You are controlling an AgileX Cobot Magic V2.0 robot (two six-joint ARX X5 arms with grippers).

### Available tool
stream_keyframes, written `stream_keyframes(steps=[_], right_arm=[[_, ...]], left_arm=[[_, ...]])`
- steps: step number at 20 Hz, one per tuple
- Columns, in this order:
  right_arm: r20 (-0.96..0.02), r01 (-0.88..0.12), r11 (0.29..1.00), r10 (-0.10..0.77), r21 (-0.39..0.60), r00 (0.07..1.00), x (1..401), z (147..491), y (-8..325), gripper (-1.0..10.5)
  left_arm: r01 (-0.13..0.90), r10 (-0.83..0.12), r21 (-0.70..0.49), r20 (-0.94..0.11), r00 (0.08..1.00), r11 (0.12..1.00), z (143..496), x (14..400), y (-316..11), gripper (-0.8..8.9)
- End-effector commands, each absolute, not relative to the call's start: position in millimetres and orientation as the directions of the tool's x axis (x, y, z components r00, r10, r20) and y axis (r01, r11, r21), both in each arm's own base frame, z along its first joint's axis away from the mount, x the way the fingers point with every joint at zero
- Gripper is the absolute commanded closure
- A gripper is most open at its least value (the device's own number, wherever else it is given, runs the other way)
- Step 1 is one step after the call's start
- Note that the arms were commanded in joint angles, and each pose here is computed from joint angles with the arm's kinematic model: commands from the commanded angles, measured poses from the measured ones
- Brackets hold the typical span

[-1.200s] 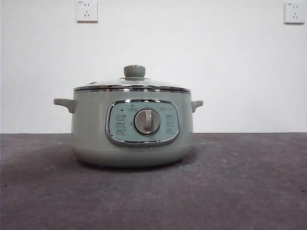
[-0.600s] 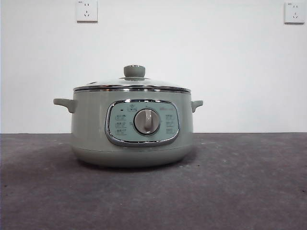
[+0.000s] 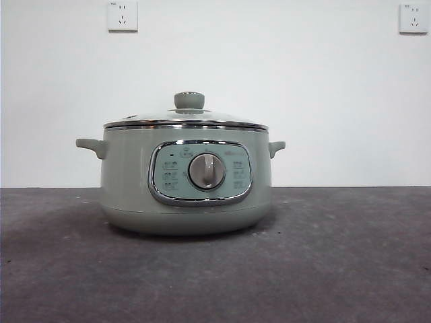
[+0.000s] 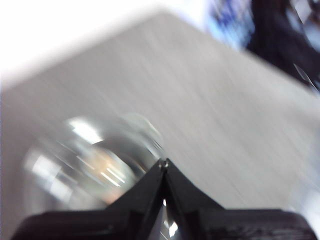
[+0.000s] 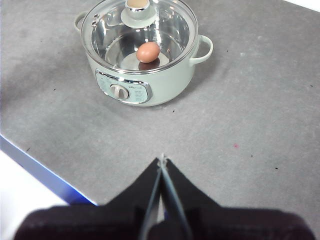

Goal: Pick up the egg,open the lid,put the egg in the pot,close the lid

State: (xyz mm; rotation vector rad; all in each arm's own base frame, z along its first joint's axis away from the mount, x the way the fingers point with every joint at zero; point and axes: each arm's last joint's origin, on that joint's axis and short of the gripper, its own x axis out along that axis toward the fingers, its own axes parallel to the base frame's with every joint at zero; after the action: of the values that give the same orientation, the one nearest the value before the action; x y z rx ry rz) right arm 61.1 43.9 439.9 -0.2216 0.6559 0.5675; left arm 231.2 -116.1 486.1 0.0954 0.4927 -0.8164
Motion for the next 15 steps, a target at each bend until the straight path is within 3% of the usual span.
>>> stream_keyframes(steps=[1, 5, 8, 11, 15], right_arm=[[-0.654, -0.557, 0.831, 0.415, -0.012, 0.633, 60.7, 436.7, 43.6, 9.5], [-0.658, -0.557, 0.831, 0.413, -0.012, 0.630, 62.5, 436.4, 44.9, 9.5], [-0.662, -0.557, 0.831, 0.410, -0.013, 0.627, 63.8, 436.1, 45.9, 9.5], [-0.671, -0.557, 0.831, 0.405, -0.013, 0.621, 67.0, 435.4, 48.3, 9.5], [-0.675, -0.557, 0.830, 0.403, -0.014, 0.617, 68.8, 435.0, 49.6, 9.5]], left_arm=[[0.714, -0.678, -0.029, -0.339, 0.652, 0.700, 507.3, 216.1, -100.3, 8.17], [0.620, -0.599, 0.052, -0.210, 0.773, 0.783, 525.6, 196.4, -62.8, 8.17], [0.539, -0.527, 0.078, -0.140, 0.838, 0.838, 519.3, 178.2, -35.3, 8.17], [0.442, -0.434, 0.098, -0.096, 0.896, 0.891, 487.5, 161.0, -15.7, 8.17], [0.358, -0.350, 0.128, -0.082, 0.933, 0.925, 415.4, 144.2, -5.6, 8.17]])
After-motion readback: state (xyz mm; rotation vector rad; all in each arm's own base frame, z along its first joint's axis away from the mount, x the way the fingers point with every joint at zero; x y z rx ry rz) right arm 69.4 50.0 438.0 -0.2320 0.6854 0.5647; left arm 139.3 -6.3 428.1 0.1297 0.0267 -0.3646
